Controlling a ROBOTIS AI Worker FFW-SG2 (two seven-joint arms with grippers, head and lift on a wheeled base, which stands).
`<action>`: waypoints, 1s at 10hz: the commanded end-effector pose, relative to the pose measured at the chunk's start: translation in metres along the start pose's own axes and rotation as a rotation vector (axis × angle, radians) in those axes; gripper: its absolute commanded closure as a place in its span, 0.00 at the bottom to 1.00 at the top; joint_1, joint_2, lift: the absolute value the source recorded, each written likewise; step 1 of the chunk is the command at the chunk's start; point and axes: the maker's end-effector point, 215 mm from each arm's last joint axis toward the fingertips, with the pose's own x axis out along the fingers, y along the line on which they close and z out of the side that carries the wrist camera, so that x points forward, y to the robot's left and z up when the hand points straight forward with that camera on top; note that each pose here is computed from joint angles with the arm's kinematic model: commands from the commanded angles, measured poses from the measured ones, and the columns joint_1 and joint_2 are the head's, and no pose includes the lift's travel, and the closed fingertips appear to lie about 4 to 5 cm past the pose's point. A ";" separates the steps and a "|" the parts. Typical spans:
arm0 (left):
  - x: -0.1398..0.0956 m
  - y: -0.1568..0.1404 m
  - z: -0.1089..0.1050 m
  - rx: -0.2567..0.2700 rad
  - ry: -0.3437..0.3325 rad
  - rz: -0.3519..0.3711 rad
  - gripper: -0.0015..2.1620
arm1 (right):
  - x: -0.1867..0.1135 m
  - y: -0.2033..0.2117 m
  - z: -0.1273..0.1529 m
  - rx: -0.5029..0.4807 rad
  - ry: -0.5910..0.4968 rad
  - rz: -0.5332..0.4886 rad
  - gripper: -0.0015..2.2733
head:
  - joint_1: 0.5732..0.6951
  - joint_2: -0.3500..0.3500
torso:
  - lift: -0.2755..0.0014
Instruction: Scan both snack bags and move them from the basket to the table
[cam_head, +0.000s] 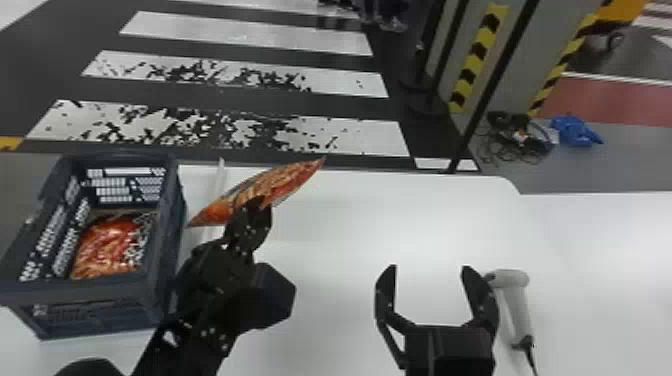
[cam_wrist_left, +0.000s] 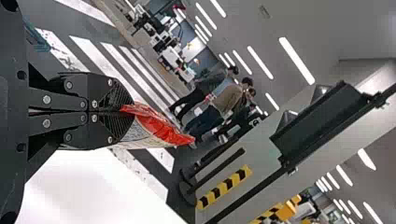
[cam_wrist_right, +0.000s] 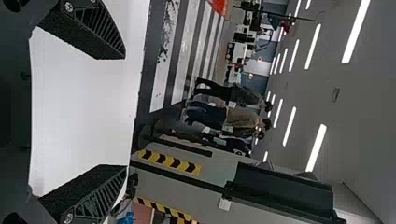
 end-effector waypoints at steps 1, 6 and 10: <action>0.001 -0.035 -0.009 0.048 0.004 -0.056 0.65 | 0.002 0.001 0.002 0.004 -0.004 0.001 0.04 | 1.00 0.25 | 0.64; -0.004 -0.124 -0.018 0.085 -0.006 -0.232 0.65 | 0.003 -0.001 0.005 0.007 -0.011 -0.009 0.04 | 1.00 0.13 | 0.64; -0.029 -0.188 -0.001 0.107 -0.060 -0.341 0.65 | 0.004 0.002 0.008 0.015 -0.016 -0.005 0.04 | 1.00 0.02 | 0.64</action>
